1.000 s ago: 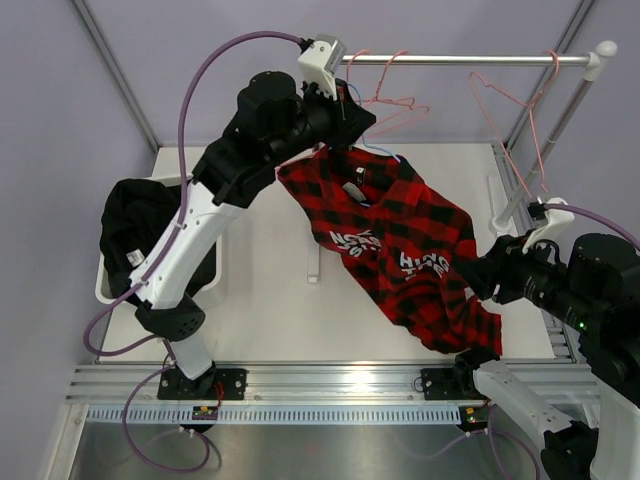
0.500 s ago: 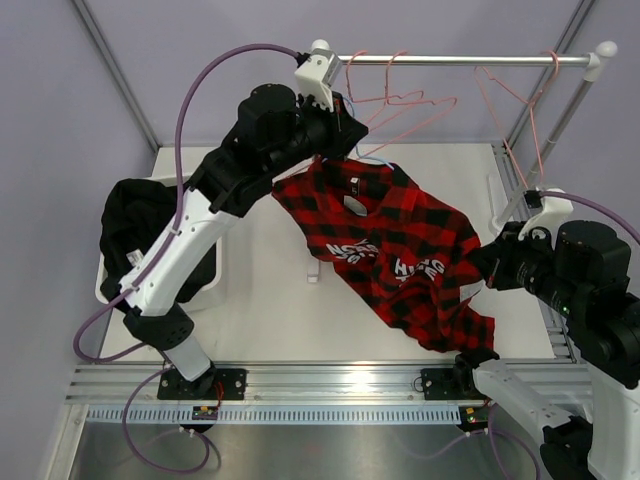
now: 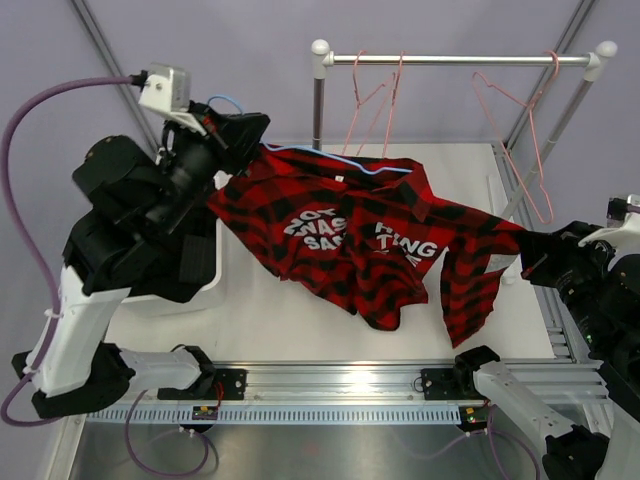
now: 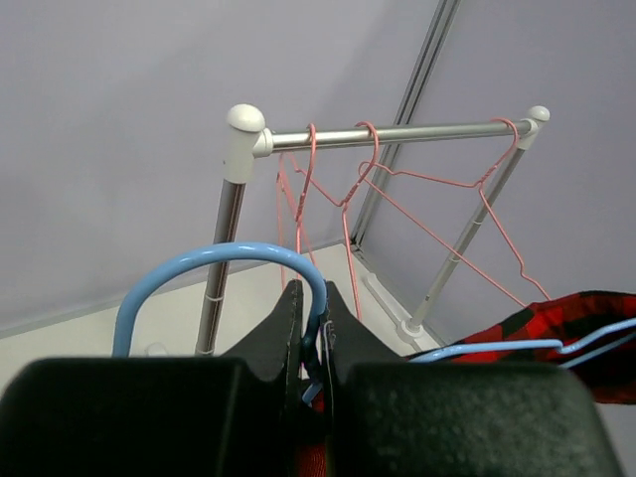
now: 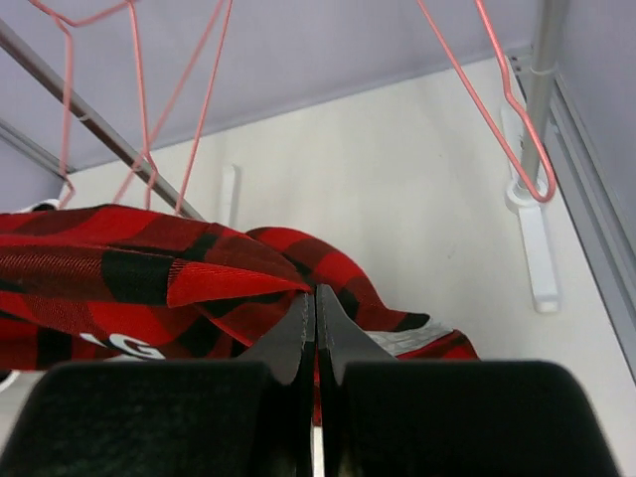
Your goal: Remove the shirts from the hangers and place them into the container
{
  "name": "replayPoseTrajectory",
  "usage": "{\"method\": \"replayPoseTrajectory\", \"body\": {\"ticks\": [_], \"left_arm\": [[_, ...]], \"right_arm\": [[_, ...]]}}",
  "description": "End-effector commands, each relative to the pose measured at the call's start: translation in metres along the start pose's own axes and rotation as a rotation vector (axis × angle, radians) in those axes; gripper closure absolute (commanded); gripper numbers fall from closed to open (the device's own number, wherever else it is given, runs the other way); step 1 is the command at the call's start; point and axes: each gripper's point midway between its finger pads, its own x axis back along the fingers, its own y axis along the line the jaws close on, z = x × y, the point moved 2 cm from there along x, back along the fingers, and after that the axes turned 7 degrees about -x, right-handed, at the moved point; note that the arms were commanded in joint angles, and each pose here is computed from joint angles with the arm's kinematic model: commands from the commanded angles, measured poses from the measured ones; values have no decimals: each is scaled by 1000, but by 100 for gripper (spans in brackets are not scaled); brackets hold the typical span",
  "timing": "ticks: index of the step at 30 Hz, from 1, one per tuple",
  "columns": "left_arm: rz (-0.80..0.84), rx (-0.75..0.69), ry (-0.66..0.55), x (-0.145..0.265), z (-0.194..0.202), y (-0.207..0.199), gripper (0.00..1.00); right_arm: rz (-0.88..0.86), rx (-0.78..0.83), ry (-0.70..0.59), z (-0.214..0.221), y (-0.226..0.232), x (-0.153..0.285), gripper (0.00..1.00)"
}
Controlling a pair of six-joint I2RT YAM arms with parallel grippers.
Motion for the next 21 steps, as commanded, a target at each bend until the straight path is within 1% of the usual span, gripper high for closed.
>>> {"method": "replayPoseTrajectory", "body": {"ticks": [1, 2, 3, 5, 7, 8, 9, 11, 12, 13, 14, 15, 17, 18, 19, 20, 21], "left_arm": [[-302, -69, -180, 47, -49, 64, 100], [-289, -59, -195, 54, -52, 64, 100], [-276, -54, -190, 53, -48, 62, 100], [-270, -35, -178, 50, -45, 60, 100], [-294, -31, -165, 48, -40, 63, 100], [-341, -7, -179, 54, -41, 70, 100], [-372, 12, -186, 57, -40, 75, 100], [-485, 71, -207, 64, -33, 91, 100], [-533, 99, -220, 71, -33, 99, 100], [-581, 118, -225, 74, -31, 105, 100], [-651, 128, -227, 78, -29, 113, 100], [-677, 134, -229, 78, -27, 116, 100], [-679, 124, -201, 65, -24, 114, 100], [-670, 122, -179, 56, -21, 111, 100], [-655, 103, -123, 32, -7, 105, 100], [-641, 111, -125, 28, -14, 101, 100], [-637, 93, -84, 20, -5, 99, 100]], "right_arm": [[280, 78, -44, 2, -55, 18, 100], [269, 80, -25, 6, -54, 15, 100], [222, 90, 33, 19, -47, 8, 100], [196, 84, 70, 29, -42, 2, 100], [181, 77, 88, 35, -41, 0, 100], [132, 46, 96, 37, -33, 3, 100], [129, 31, 87, 36, -33, 5, 100], [6, 13, 144, 49, -15, 3, 100], [-133, 19, 219, 63, 6, 5, 100], [-214, 35, 270, 74, 16, 4, 100], [-279, 78, 345, 92, 23, -3, 100], [-389, 77, 434, 106, 37, 3, 100], [-462, 76, 537, 124, 47, 0, 100], [-539, 62, 585, 130, 57, 7, 100], [-566, 52, 590, 130, 61, 7, 100], [-583, 49, 606, 131, 64, 8, 100], [-584, 47, 614, 130, 65, 8, 100]]}}
